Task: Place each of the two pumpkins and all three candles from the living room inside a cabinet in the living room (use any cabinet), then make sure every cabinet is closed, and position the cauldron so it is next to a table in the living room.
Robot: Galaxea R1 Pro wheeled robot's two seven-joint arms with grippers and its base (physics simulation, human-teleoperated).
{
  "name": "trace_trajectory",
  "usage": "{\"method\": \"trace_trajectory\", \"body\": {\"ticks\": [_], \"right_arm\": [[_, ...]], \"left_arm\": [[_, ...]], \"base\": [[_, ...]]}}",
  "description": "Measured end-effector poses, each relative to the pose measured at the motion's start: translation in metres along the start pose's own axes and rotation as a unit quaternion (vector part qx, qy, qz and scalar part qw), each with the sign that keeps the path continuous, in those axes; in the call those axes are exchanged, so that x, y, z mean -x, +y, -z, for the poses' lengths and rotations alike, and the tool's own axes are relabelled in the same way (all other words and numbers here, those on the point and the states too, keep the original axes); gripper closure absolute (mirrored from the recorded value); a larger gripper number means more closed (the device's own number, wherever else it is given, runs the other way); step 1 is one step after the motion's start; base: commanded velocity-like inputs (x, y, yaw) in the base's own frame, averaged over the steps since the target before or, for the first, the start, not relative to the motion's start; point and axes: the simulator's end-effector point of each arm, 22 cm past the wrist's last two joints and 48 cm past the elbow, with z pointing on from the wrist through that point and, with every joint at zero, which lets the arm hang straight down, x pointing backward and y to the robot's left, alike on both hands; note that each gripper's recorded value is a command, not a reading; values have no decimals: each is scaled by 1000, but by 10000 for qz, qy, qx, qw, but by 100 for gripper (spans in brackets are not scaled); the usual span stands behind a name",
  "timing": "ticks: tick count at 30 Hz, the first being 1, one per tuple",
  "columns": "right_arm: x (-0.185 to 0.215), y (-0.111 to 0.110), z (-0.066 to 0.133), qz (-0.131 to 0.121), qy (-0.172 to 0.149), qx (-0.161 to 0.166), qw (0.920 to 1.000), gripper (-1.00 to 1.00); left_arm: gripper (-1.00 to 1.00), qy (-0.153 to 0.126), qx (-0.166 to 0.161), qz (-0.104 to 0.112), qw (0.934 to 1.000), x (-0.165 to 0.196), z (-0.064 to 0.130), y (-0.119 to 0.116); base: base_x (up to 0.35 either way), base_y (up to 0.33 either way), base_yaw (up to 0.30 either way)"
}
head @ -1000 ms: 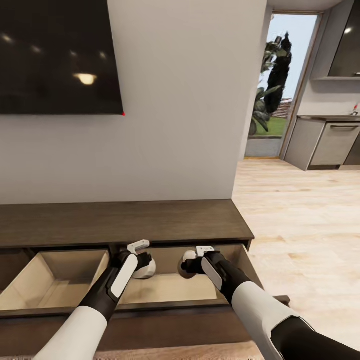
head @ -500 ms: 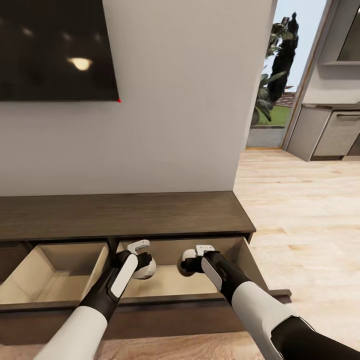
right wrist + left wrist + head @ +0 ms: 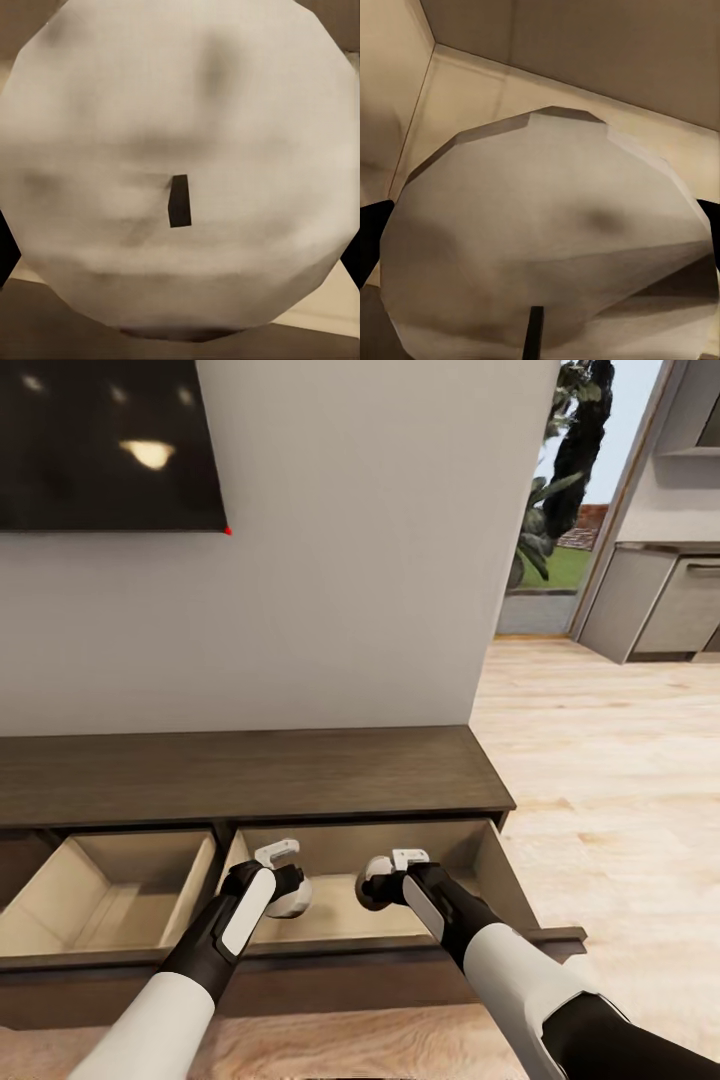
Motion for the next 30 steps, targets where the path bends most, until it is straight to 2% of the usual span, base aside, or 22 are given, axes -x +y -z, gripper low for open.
{"method": "trace_trajectory", "body": {"ticks": [5, 6, 19, 20, 30], "right_arm": [[-8, 1, -6, 137, 81, -16, 9999, 100], [-8, 1, -6, 157, 83, -20, 9998, -100], [-8, 2, -6, 180, 85, -10, 9998, -100], [-8, 2, -6, 176, 87, -8, 9998, -100], [-7, 2, -6, 170, 76, -5, 9998, -100]], "left_arm": [[100, 52, 21, -2, 10000, -5, -5, 2], [100, 52, 20, -1, 10000, -5, -5, 2], [100, 52, 20, -2, 10000, -5, -5, 2], [-100, 52, 20, -4, 10000, -5, -5, 1], [-100, 45, 15, -8, 10000, -4, -5, 1]], "base": [[0, 0, 0], [0, 0, 0], [0, 0, 0], [0, 0, 0], [0, 0, 0]]}}
